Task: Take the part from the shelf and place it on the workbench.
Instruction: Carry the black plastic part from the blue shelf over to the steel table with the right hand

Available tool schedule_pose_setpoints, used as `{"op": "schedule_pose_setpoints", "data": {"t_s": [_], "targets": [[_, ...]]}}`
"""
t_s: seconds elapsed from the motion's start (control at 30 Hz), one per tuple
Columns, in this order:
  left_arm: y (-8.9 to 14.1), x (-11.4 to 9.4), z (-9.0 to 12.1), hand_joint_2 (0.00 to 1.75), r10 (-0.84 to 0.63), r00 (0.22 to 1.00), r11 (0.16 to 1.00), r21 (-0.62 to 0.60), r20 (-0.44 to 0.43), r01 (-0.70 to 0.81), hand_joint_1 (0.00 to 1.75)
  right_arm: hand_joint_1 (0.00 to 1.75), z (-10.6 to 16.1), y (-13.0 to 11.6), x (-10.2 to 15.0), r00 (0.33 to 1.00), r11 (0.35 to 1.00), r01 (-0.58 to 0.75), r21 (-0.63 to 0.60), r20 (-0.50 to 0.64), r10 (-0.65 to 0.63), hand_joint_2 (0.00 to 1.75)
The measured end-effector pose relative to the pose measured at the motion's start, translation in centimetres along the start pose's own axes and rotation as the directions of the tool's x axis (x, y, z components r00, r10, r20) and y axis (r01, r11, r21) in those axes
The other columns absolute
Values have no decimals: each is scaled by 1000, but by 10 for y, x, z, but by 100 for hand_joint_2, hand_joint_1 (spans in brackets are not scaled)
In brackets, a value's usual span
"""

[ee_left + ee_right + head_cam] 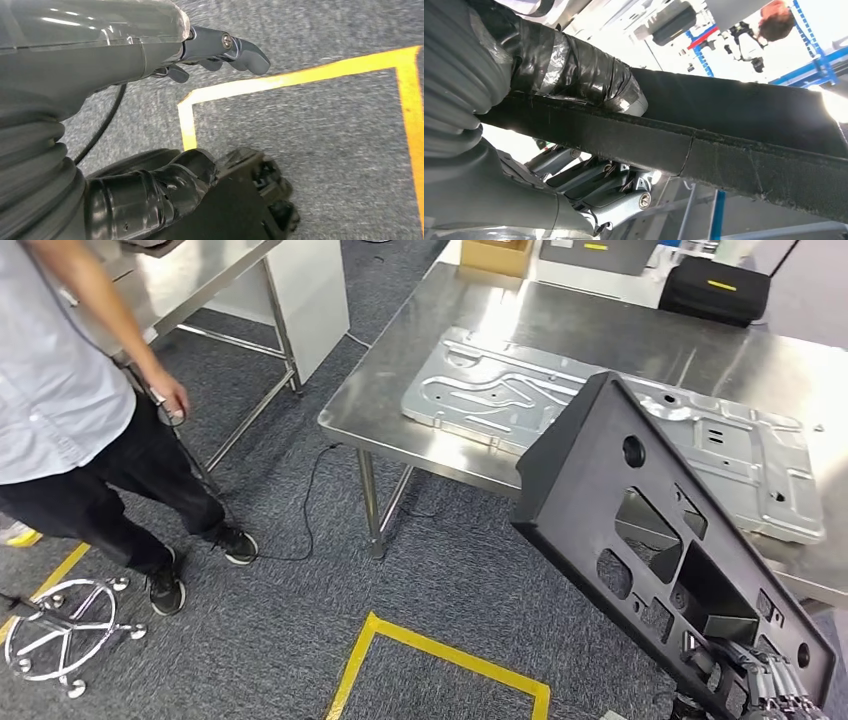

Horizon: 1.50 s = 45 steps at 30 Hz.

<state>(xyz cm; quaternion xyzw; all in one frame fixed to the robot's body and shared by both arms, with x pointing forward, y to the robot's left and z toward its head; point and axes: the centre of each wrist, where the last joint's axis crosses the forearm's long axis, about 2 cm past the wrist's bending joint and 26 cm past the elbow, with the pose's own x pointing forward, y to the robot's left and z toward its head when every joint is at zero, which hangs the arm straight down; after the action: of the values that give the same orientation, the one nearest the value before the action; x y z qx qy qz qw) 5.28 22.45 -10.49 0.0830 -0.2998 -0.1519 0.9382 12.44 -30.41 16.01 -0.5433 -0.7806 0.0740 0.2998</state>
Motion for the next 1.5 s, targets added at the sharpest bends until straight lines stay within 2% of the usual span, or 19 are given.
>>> {"op": "schedule_pose_setpoints", "data": {"t_s": [0.3,0.53,0.83,1.5], "targets": [[1,1,-1,175,5,1000,1000,-4,8,-5,0,175,-2,5,3,1000,1000,11,14,2,-11,175],[1,-1,0,175,12,1000,1000,-18,16,-12,0,175,0,13,6,997,995,75,71,-38,-72,175],[1,-2,0,175,27,999,998,-55,31,-25,0,175,1,19,11,996,988,71,134,52,-78,175],[2,-6,1,175,22,999,998,-61,28,-20,0,175,0,20,13,989,988,123,89,71,-129,175]]}}
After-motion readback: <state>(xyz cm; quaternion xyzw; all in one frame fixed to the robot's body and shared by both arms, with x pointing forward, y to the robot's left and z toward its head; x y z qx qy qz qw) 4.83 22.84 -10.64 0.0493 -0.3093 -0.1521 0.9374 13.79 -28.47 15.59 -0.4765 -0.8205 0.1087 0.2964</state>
